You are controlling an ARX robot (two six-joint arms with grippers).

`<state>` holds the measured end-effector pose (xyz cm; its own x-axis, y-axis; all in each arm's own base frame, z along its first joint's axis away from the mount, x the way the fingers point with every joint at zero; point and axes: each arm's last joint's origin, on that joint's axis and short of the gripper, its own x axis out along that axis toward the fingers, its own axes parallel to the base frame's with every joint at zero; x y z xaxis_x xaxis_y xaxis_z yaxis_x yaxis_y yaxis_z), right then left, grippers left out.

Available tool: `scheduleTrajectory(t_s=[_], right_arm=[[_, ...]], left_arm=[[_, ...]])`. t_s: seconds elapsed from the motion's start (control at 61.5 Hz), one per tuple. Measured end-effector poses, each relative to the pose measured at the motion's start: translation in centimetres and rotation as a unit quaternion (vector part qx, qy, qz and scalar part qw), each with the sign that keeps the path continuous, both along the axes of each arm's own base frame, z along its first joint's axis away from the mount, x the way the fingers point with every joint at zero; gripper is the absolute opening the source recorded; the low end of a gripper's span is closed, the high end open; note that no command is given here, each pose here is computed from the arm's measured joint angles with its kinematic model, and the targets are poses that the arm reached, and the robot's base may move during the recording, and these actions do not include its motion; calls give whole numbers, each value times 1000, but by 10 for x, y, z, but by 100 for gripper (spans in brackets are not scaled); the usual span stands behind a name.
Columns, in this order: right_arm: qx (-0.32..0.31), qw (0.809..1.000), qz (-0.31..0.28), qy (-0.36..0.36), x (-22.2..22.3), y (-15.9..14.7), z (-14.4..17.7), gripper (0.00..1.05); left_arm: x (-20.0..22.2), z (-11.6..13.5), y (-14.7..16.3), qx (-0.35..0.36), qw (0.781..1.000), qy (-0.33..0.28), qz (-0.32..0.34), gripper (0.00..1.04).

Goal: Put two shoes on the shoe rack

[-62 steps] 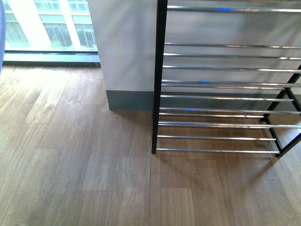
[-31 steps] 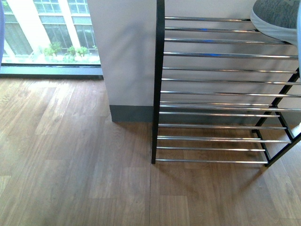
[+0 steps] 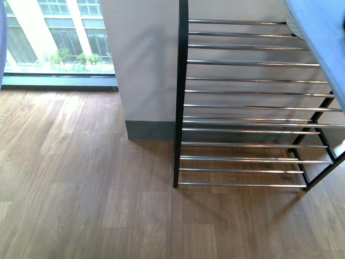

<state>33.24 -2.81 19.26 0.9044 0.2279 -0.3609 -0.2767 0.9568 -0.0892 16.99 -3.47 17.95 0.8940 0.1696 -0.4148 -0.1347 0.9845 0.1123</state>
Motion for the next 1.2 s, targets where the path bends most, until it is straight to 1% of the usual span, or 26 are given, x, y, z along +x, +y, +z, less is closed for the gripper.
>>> scheduleTrajectory(t_s=[0.098, 0.195, 0.358, 0.472, 0.602, 0.78, 1.024, 1.203], right_arm=[[-19, 999, -16, 34, 23, 1, 1, 2], [-45, 997, -39, 53, 47, 1, 0, 2], [-79, 991, -93, 54, 89, -1, -6, 2], [-93, 987, -117, 60, 107, -4, -10, 2], [-149, 976, -147, 54, 133, -9, -19, 2], [-220, 962, -159, 40, 151, -11, -24, 2], [-295, 942, -157, 27, 165, -13, -31, 2], [-309, 938, -156, 25, 168, -15, -31, 2]], left_arm=[[0, 0, 0, 0, 1000, 0, 0, 2], [0, 0, 0, 0, 1000, 0, 0, 2], [0, 0, 0, 0, 1000, 0, 0, 2], [0, 0, 0, 0, 1000, 0, 0, 2], [0, 0, 0, 0, 1000, 0, 0, 2], [0, 0, 0, 0, 1000, 0, 0, 2], [0, 0, 0, 0, 1000, 0, 0, 2], [0, 0, 0, 0, 1000, 0, 0, 2]])
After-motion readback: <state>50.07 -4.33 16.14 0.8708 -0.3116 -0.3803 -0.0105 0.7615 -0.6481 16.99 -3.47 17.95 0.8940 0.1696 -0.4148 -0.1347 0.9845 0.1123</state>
